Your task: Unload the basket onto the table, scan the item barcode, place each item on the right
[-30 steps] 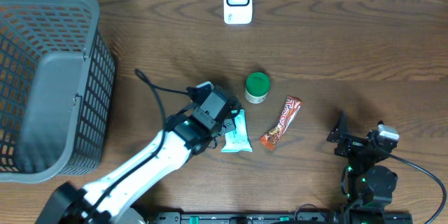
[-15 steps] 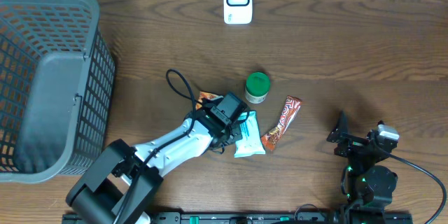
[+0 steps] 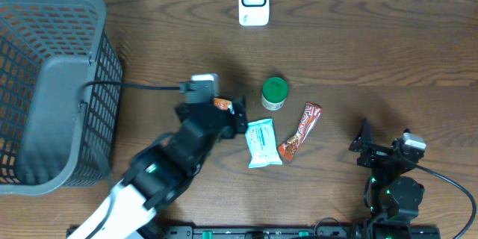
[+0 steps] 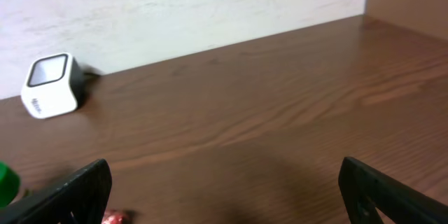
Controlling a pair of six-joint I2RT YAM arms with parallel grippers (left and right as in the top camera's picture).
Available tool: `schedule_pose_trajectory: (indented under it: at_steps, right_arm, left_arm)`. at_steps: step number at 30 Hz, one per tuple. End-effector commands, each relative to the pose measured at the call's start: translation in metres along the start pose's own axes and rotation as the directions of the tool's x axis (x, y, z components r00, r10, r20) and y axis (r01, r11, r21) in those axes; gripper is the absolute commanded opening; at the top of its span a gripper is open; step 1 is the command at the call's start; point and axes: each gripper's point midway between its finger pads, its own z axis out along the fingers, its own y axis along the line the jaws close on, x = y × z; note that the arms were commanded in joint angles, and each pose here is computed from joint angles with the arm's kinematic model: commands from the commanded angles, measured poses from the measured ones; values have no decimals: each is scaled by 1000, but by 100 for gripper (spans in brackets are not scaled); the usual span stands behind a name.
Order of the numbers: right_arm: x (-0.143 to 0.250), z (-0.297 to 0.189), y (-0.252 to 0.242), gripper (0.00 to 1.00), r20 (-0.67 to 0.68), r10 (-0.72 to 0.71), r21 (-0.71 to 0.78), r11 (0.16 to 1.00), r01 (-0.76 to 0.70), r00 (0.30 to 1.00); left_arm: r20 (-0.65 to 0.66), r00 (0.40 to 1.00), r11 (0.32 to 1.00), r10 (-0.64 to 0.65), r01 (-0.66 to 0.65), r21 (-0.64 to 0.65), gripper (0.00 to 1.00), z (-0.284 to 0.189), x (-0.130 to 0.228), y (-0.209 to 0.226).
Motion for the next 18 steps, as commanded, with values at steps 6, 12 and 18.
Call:
schedule_pose_trajectory:
  at_steps: [6,12,18]
  right_arm:
    - [-5,0,-3,99,21,-50,15,999,50,999]
    - [4,-10,57,99,-48,32,-330,943,-46,998]
    - [7,-16,68,99,-192,149,-353,912,-210,970]
  left_arm:
    - [585,782,967,215,-87,-238,98,-118,-164,43]
    - [740,632,918,230,111,-380,98,-170,-230,95]
    - [578,703,756,414,87,-648,98,-177,-254,147]
